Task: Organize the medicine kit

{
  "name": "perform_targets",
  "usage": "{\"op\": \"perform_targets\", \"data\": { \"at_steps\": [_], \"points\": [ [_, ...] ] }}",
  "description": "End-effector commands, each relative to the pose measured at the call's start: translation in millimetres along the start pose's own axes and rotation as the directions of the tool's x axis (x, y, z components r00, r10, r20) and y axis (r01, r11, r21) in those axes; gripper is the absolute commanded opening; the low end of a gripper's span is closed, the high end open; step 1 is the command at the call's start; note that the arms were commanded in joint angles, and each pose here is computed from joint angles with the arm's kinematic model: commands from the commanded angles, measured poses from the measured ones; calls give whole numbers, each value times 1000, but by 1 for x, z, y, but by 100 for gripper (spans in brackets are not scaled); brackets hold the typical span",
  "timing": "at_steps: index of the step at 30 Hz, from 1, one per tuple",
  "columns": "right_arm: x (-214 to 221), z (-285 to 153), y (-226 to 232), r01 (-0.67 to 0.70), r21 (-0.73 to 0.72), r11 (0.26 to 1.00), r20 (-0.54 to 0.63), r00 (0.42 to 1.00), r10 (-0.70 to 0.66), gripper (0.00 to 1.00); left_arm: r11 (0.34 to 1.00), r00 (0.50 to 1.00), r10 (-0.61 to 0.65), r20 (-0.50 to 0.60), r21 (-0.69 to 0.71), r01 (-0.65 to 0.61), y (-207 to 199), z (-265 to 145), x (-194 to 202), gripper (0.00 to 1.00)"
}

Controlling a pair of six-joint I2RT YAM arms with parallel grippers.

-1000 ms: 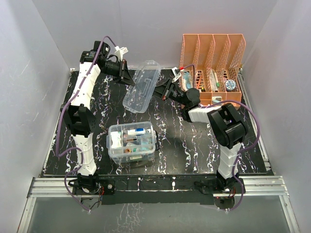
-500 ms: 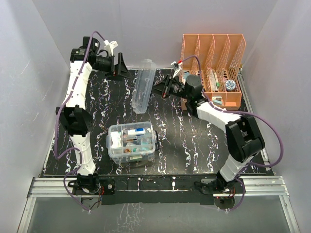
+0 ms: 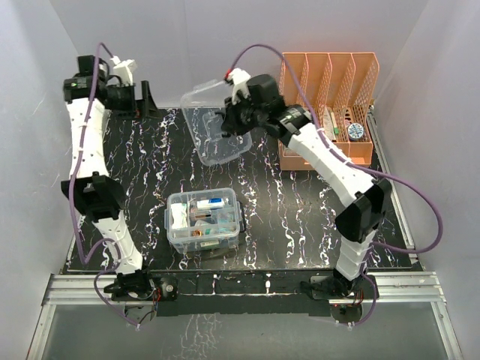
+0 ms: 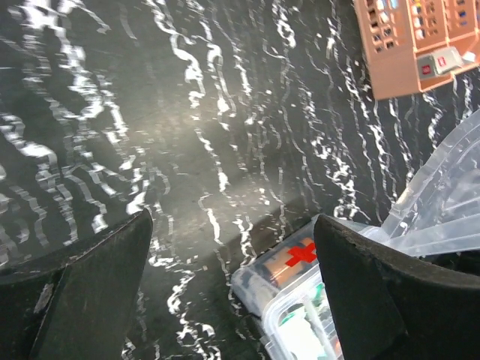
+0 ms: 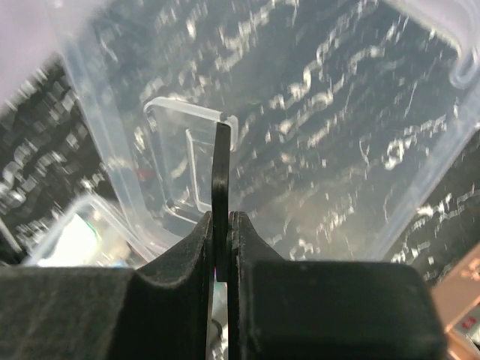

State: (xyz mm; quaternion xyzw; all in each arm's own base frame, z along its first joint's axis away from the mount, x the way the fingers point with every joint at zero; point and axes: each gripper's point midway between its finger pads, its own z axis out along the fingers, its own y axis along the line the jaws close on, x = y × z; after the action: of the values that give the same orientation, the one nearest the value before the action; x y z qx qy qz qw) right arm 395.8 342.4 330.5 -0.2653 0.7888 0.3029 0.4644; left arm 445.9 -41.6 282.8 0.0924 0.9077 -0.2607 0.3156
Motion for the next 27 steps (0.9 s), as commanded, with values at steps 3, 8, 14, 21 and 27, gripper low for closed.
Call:
{"op": "perform_targets", "data": {
  "at_steps": [3, 8, 14, 21, 27],
  "points": [
    [78, -12, -5, 284, 94, 954, -374, 898, -231, 0, 990, 992, 15, 123, -143, 3, 35, -85, 0, 88],
    [79, -34, 1, 342, 93, 935, -382, 880, -283, 0, 987, 987, -69, 147, -132, 89, 60, -115, 30, 87],
    [70, -59, 10, 422, 117, 899, -384, 854, -351, 0, 986, 986, -62, 154, -141, 84, 58, -131, 57, 87],
    [87, -65, 49, 593, 71, 802, -444, 739, -507, 0, 991, 985, -74, 154, -101, 90, 43, -134, 67, 87],
    [96, -58, 84, 681, -19, 732, -424, 657, -623, 0, 993, 984, -77, 163, -72, 89, 36, -135, 67, 87]
  ]
}}
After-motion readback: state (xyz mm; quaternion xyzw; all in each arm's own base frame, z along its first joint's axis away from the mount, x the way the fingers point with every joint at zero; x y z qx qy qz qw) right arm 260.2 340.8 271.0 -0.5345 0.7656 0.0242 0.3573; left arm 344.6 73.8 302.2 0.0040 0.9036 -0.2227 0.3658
